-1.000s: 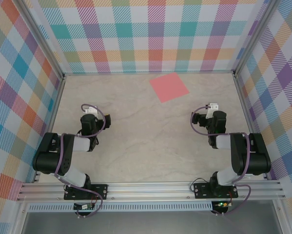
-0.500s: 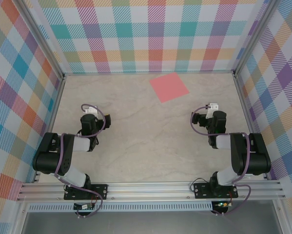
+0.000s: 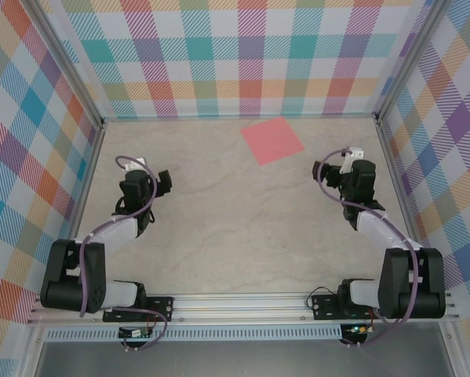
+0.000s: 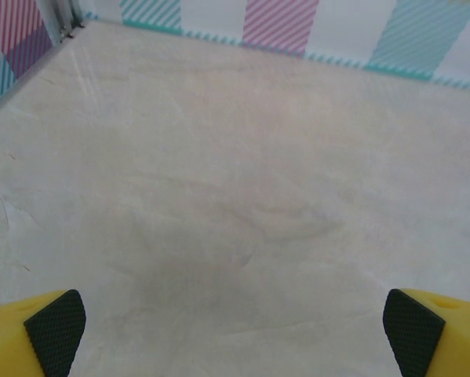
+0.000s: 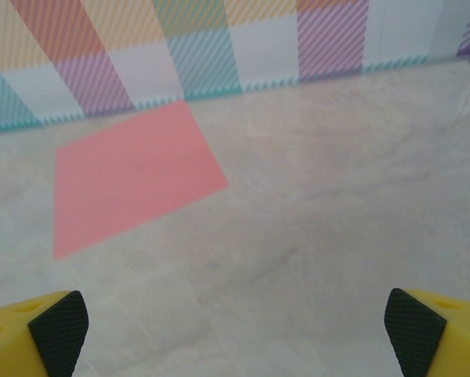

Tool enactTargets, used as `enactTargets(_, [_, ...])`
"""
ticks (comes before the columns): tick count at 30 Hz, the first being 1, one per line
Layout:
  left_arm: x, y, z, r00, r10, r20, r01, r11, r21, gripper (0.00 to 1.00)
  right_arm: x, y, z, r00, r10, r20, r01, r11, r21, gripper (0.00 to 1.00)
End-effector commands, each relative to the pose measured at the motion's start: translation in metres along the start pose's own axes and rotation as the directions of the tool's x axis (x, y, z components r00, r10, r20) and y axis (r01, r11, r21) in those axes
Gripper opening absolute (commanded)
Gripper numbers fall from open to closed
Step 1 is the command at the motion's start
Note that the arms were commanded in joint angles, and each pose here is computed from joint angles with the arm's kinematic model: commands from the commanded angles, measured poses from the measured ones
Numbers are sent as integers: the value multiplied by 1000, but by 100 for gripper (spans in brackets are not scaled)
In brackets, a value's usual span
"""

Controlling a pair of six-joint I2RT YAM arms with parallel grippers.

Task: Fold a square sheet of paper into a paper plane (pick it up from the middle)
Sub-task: Move the square sheet of paper to the center of the table.

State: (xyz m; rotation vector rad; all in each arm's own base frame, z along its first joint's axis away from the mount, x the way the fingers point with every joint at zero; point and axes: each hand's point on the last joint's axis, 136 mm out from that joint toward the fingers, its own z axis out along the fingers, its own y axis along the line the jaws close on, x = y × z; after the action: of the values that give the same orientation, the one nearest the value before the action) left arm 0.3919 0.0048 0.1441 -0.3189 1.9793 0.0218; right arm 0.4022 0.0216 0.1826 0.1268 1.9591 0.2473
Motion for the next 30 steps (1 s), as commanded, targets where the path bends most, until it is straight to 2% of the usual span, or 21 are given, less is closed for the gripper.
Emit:
enactTargets(1, [4,10,-16,981,-158,-112,152,987,-61,100,24,5,4,943,258,-212,-254,966,44,100])
enactTargets(4, [1,0,-25,956,-223,-191,218,975,-46,100,26,34,25,866,349,-358,-370,929,8,100])
enactTargets(6, [1,-8,-30,941,-246,-234,246,969,-28,100,31,58,42,824,359,-439,-408,913,-19,100])
enactTargets(11, [6,-25,-40,905,-293,-307,320,946,41,100,42,119,86,784,287,-551,-398,913,-90,100])
enactTargets(14, [12,-32,-41,884,-319,-342,359,932,58,100,52,148,114,760,257,-598,-394,913,-108,97])
enactTargets(19, [16,-44,-37,865,-328,-381,387,918,90,100,67,161,164,722,287,-629,-415,908,-63,88])
enactTargets(24, [21,-53,-33,850,-321,-418,395,913,104,100,84,160,205,702,292,-649,-388,922,-4,84])
enactTargets(30, [29,-58,-27,840,-311,-444,390,916,95,100,105,153,230,681,282,-676,-337,940,54,83])
